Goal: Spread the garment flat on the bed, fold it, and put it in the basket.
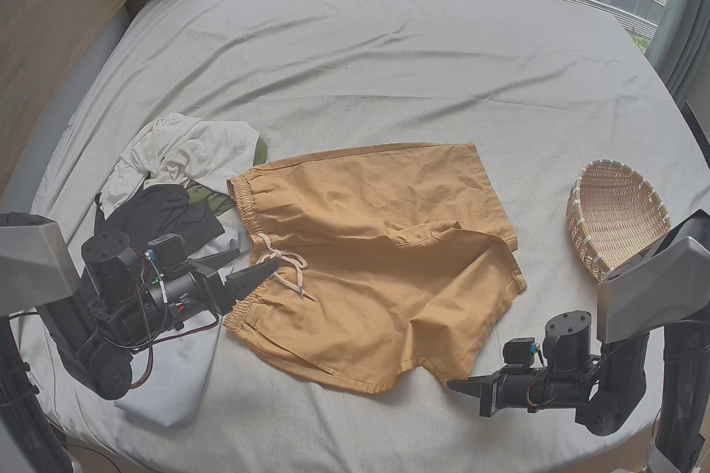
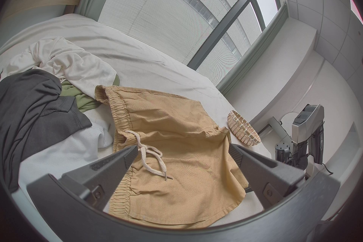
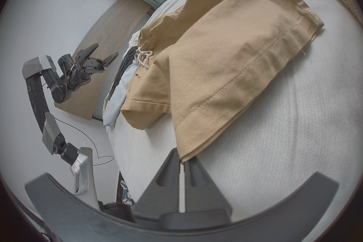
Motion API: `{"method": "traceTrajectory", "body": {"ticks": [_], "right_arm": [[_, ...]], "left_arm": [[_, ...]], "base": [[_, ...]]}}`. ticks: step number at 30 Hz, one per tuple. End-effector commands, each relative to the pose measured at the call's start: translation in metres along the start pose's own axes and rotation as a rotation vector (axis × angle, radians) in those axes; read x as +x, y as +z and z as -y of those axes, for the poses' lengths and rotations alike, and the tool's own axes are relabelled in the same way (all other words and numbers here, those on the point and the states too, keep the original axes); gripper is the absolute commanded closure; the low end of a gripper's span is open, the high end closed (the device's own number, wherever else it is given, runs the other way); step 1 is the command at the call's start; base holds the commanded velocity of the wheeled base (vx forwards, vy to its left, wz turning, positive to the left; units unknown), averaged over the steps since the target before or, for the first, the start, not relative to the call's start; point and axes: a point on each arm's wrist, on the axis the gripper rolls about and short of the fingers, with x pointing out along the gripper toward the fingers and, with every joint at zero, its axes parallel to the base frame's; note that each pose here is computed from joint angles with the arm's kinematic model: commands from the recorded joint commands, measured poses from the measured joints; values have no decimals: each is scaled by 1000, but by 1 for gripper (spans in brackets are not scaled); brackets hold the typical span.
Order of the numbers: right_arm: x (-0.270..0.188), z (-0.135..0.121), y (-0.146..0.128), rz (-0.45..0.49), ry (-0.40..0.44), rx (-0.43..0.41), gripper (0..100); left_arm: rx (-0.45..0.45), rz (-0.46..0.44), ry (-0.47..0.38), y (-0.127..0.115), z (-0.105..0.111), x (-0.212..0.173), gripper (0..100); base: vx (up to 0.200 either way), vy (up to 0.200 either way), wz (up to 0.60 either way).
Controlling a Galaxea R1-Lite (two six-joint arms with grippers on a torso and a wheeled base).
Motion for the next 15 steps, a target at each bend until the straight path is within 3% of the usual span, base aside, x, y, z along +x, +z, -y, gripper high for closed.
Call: {"method": "traceTrajectory", "body": {"ticks": [1,13,15], "right_arm": [[-6,-1,-4,-16,-8,7,100],[-54,-8,0,27,-63,43,100],[-61,-3,4,59,-113,57,100]], "left_arm": [[-11,-14,9,-3,-1,-3,0],[-89,-93,97,-24,-16,-21,0],[-120,-142,122,-36,-18,-27,0]], "base": [[0,0,0],[0,0,0],[0,0,0]]}}
